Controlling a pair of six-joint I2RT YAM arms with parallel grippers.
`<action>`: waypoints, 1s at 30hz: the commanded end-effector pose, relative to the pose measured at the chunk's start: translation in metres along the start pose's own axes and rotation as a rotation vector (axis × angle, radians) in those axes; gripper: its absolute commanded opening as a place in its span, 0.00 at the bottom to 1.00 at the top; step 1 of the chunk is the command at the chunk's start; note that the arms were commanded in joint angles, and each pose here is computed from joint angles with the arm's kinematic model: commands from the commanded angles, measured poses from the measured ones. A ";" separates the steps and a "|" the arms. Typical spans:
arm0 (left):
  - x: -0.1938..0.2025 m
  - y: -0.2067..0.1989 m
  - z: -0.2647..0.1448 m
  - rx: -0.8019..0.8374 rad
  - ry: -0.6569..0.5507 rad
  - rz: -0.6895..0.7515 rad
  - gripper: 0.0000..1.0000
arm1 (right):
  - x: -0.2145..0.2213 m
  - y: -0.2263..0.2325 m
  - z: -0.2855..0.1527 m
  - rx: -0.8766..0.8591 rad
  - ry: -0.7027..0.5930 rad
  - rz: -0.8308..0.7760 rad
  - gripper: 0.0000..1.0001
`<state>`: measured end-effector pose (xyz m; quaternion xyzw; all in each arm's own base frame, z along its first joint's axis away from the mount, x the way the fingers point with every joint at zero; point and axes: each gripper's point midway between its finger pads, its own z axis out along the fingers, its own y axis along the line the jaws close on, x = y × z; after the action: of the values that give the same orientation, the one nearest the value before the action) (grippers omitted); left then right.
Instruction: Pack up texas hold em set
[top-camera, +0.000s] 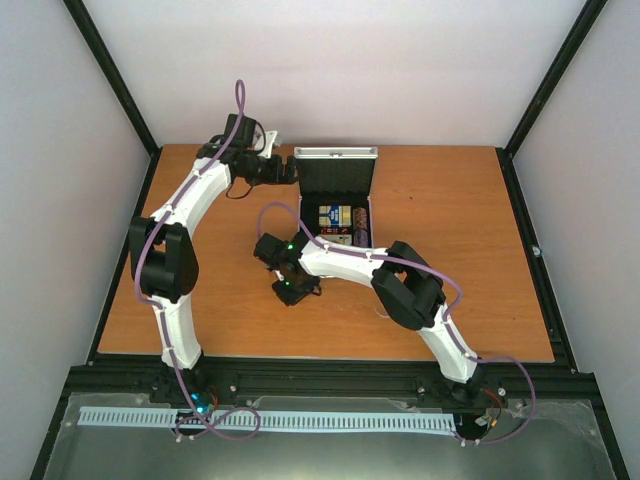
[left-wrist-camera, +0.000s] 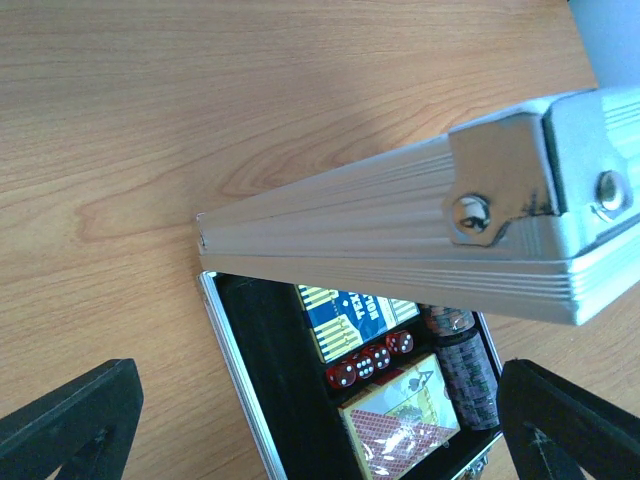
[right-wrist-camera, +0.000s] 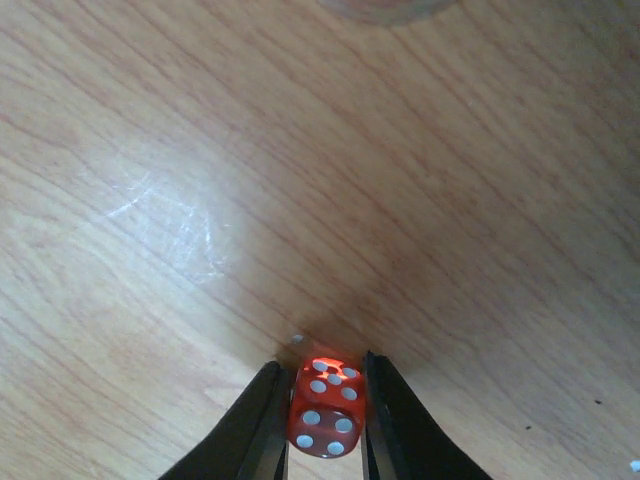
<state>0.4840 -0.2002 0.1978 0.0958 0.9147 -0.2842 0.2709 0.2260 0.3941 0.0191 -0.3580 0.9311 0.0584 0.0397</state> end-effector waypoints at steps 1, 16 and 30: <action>-0.010 -0.006 -0.014 0.009 -0.036 0.020 1.00 | 0.002 -0.006 -0.008 0.054 -0.003 -0.012 0.12; -0.009 -0.005 -0.013 0.007 -0.034 0.020 1.00 | -0.040 -0.091 -0.085 0.207 -0.189 0.111 0.06; -0.006 -0.001 -0.010 -0.010 -0.022 0.020 1.00 | -0.076 -0.206 -0.069 0.339 -0.223 0.255 0.04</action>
<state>0.4841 -0.1995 0.1972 0.0951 0.9151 -0.2830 0.2709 0.3937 0.2891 0.0851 -0.2199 0.9587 -0.0373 0.1764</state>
